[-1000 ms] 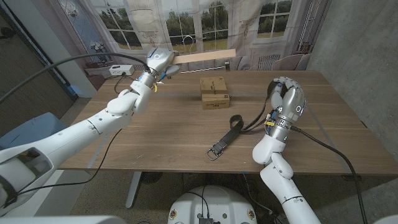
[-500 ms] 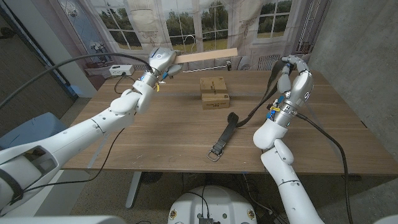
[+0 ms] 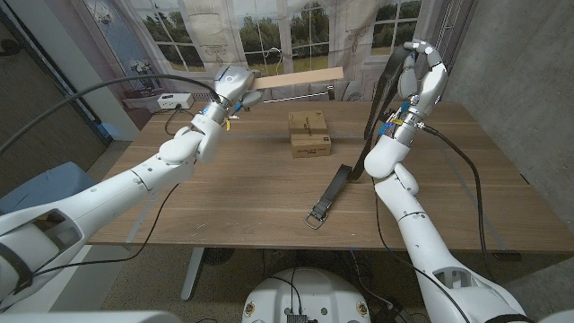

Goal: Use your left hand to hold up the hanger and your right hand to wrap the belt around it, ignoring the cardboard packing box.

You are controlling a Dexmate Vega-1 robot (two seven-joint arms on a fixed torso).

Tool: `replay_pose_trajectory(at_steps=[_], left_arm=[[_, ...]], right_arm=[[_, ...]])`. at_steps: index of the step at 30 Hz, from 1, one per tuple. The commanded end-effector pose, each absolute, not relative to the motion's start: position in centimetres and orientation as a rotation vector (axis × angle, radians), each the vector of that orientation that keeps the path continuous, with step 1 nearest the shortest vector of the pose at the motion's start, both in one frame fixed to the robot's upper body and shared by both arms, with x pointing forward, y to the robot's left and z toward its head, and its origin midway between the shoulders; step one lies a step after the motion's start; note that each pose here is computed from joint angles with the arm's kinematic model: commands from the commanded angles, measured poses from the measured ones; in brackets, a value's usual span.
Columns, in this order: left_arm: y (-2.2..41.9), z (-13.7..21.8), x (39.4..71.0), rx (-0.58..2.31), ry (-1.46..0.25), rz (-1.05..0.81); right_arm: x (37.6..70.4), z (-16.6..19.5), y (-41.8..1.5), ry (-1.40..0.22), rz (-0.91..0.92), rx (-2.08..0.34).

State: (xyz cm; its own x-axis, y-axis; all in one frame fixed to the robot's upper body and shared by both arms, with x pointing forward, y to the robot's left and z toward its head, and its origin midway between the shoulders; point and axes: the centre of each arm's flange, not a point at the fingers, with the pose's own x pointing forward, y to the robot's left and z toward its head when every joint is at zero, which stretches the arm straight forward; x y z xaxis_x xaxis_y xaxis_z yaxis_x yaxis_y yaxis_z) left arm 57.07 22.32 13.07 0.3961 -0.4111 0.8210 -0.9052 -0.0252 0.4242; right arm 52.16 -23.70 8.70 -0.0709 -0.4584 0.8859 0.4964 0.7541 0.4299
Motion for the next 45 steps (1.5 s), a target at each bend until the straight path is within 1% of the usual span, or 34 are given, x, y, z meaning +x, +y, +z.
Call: replay_pose_trajectory(at_steps=[1, 5, 9, 14, 22, 26, 33, 39, 45], left_arm=[[22.3, 13.8, 56.6, 1.653, -1.174, 0.612], [21.8, 14.1, 56.7, 1.665, -1.173, 0.606], [21.3, 14.4, 56.9, 1.668, -1.185, 0.601], [20.6, 14.7, 57.4, 1.675, -1.190, 0.581], [19.8, 14.9, 58.0, 1.666, -1.196, 0.551], [19.7, 14.8, 58.3, 1.666, -1.185, 0.530], [19.1, 14.9, 58.7, 1.705, -1.137, 0.467], [18.8, 15.2, 58.8, 1.730, -1.089, 0.448], [18.6, 15.3, 59.0, 1.733, -1.086, 0.448]], right_arm=[[52.4, 10.7, -26.0, -1.416, -0.526, 0.146], [51.5, 10.7, -26.1, -1.384, -0.392, 0.144], [50.5, 10.7, -25.9, -1.363, -0.346, 0.107], [50.3, 11.3, -25.5, -1.304, -0.243, 0.074], [50.3, 12.3, -24.5, -1.237, -0.223, 0.007], [50.5, 13.3, -24.0, -1.210, -0.196, -0.010], [51.1, 16.1, -22.7, -1.167, -0.119, -0.027], [51.2, 18.2, -21.4, -1.138, -0.015, -0.016], [50.5, 19.8, -20.2, -1.114, 0.093, -0.028]])
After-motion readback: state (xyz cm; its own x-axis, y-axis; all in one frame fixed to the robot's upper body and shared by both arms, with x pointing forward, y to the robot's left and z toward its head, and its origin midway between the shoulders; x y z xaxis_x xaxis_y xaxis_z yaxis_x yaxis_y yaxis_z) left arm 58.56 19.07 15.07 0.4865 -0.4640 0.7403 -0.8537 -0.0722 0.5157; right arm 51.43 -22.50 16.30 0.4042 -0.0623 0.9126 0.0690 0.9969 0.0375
